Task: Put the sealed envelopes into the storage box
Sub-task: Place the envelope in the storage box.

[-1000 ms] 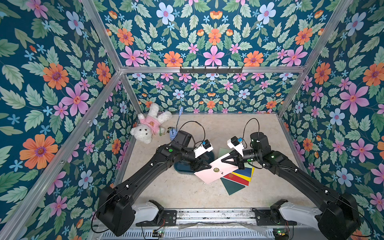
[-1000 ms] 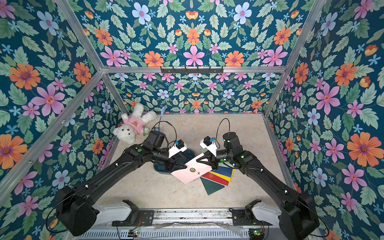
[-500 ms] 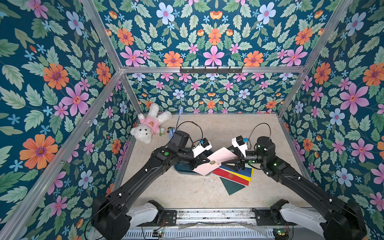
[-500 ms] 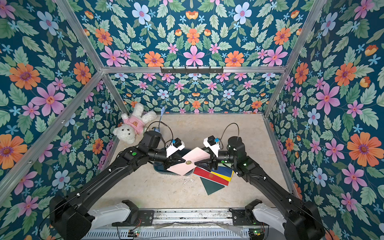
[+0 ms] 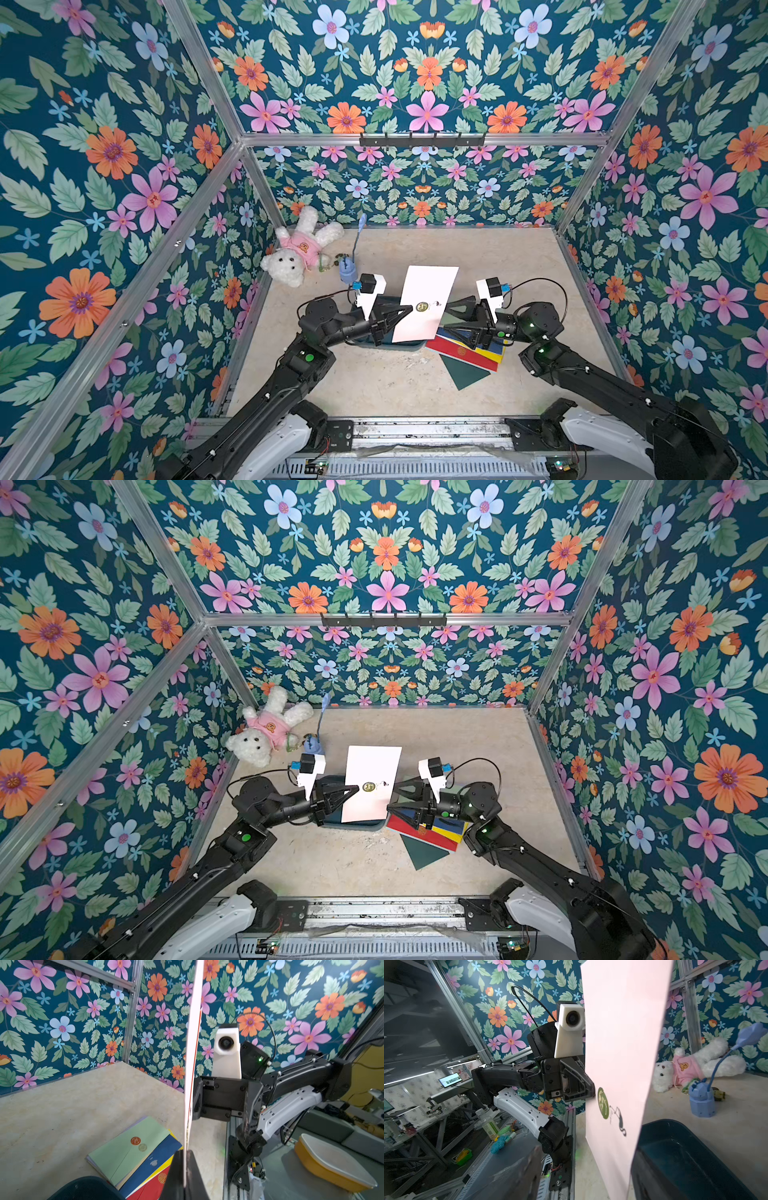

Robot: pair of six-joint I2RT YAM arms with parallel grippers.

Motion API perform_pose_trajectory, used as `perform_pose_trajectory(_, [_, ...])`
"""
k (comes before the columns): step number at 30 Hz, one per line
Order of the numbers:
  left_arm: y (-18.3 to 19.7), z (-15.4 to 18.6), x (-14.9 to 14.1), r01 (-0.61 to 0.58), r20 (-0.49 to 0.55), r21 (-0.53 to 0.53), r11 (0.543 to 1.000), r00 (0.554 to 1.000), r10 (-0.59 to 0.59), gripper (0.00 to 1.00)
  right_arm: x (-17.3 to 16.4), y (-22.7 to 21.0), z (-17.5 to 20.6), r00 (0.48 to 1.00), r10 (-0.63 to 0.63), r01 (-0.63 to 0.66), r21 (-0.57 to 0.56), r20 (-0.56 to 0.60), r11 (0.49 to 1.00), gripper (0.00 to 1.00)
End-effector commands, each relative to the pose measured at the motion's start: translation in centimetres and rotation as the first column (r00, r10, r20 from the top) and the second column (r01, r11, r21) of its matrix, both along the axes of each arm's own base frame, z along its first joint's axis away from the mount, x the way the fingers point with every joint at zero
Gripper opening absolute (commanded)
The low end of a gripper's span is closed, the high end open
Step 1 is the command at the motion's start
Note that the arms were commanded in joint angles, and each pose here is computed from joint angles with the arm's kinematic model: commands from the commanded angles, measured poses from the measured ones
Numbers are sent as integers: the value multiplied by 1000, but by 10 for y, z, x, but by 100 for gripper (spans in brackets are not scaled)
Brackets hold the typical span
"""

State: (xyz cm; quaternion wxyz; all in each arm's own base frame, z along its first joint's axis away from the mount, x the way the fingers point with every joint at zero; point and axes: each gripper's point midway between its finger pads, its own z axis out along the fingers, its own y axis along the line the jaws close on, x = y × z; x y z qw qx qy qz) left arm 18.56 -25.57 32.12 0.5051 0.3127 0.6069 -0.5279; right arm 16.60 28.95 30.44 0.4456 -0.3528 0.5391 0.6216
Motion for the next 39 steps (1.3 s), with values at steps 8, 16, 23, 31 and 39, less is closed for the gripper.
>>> perform_pose_trajectory(8, [5,38,-9,42,11,-208,977,999,-41,0,-5,4,32,999,39,-43,111,37,993,36])
perform_pose_trajectory(16, [6,27,-5,19,-20,-188,982,1000,-23,7,-2,16,40,995,82,-84,49,53,995,0])
perform_pose_trajectory(23, [89,-48,65,-607,-129,269,748,747,652,69,29,30,2,995,20,16,-346,101,938,0])
perform_pose_trajectory(31, [206,-67,47,-849,-59,447,280,284,957,81,82,33,-61,996,65,12,-773,69,634,0])
perform_pose_trajectory(39, [204,-70,42,-841,-9,445,307,339,941,81,138,60,-114,997,70,6,-917,37,400,0])
